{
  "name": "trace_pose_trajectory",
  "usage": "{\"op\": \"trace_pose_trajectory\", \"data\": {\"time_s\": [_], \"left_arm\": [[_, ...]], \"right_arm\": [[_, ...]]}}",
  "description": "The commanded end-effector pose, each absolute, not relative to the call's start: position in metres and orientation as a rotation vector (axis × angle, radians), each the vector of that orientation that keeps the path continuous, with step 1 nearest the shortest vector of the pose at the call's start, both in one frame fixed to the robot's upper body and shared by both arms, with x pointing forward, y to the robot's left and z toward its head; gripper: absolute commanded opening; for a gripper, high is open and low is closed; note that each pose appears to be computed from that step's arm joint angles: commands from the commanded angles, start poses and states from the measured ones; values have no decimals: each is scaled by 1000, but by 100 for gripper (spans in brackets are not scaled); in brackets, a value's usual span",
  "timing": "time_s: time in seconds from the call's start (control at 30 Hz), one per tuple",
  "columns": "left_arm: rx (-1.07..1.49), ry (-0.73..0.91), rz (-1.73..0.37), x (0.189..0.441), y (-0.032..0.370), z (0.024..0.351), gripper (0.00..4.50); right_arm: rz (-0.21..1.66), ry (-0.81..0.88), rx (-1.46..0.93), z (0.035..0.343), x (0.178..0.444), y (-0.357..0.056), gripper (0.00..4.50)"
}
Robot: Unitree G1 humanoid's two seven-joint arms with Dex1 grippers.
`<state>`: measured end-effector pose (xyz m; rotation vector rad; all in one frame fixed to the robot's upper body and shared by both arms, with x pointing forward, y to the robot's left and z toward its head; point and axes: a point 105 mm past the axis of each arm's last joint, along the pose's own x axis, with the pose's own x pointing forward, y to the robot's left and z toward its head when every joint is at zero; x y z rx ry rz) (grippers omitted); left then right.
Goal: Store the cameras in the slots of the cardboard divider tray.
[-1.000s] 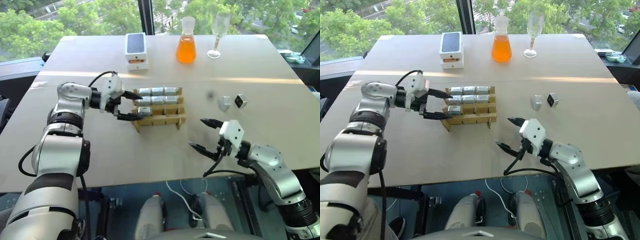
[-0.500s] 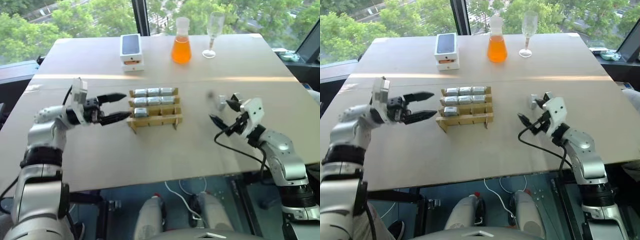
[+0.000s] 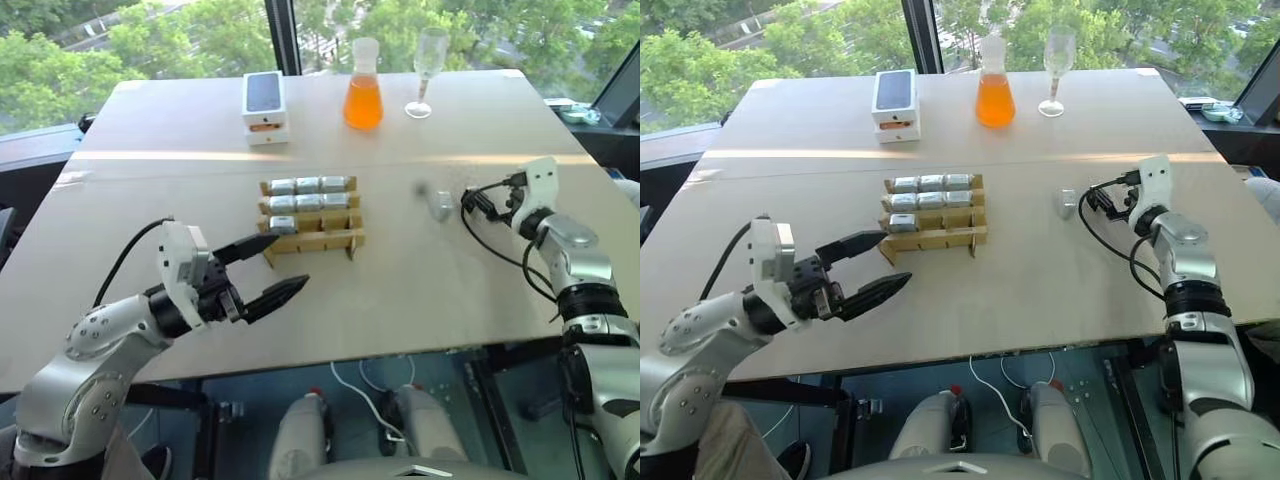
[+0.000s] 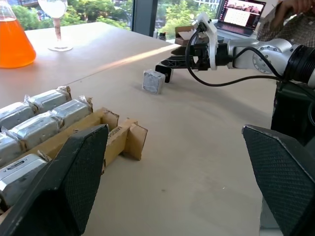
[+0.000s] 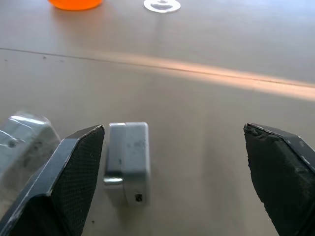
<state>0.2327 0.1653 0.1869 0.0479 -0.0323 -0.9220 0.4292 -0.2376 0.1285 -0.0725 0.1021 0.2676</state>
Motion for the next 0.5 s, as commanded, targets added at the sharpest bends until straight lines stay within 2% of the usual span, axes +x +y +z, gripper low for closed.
{"op": "trace_pose_trajectory", "data": {"time_s": [0.03, 0.4, 0.5], "left_arm": [[63, -89, -923, 225, 162, 203, 447], [113, -75, -894, 231, 167, 199, 447], [110, -79, -895, 233, 167, 200, 450]], "right_arm": [[289, 103, -65, 134, 432, -240, 450], [349, 143, -26, 125, 431, -228, 450], [335, 115, -24, 129, 431, -232, 365]]}}
